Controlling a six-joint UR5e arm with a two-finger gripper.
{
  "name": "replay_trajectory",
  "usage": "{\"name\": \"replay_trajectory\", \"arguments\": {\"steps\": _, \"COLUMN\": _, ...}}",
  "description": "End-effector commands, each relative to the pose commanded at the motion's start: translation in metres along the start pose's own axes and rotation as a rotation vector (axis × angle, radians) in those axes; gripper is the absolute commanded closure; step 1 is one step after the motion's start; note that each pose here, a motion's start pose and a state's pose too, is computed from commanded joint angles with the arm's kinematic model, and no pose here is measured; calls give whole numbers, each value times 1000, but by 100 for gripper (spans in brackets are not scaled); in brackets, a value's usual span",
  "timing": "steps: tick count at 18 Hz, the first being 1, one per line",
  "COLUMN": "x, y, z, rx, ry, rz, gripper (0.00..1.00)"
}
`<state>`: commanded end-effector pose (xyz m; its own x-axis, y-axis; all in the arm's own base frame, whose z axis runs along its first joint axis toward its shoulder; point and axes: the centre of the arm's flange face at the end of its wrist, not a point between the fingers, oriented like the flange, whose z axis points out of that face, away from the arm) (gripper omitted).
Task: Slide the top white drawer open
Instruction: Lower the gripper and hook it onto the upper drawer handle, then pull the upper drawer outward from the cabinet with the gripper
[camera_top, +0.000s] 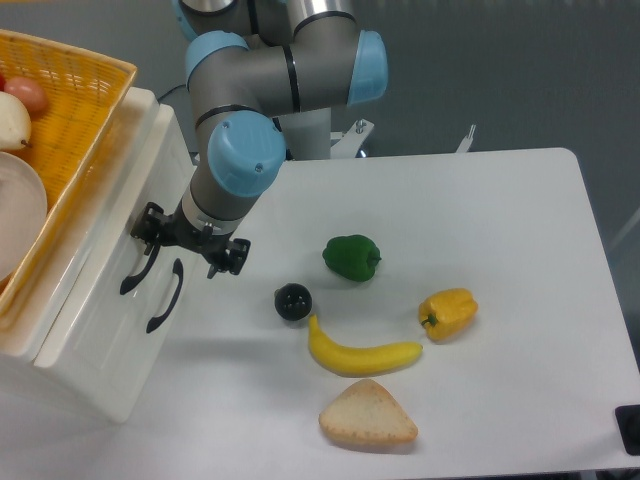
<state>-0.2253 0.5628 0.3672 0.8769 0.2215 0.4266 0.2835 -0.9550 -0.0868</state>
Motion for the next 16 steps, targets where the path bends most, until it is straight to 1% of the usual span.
{"name": "replay_trajectory", "arguments": {"steps": 6, "x": -3, "y": -1, "z": 1, "rx": -5, "ry": -21, "rz": 2, "gripper": 0}}
{"name": "replay_trajectory", "arguments": {"steps": 15, "x": -10, "y": -5, "z": -4, "rx": 6, "ry": -27, "rz": -1, "gripper": 0}}
{"name": "replay_trajectory", "arguments": {"steps": 16, "x": -13, "y": -5, "z": -6, "rx": 8, "ry": -37, "rz": -2, "gripper": 0}}
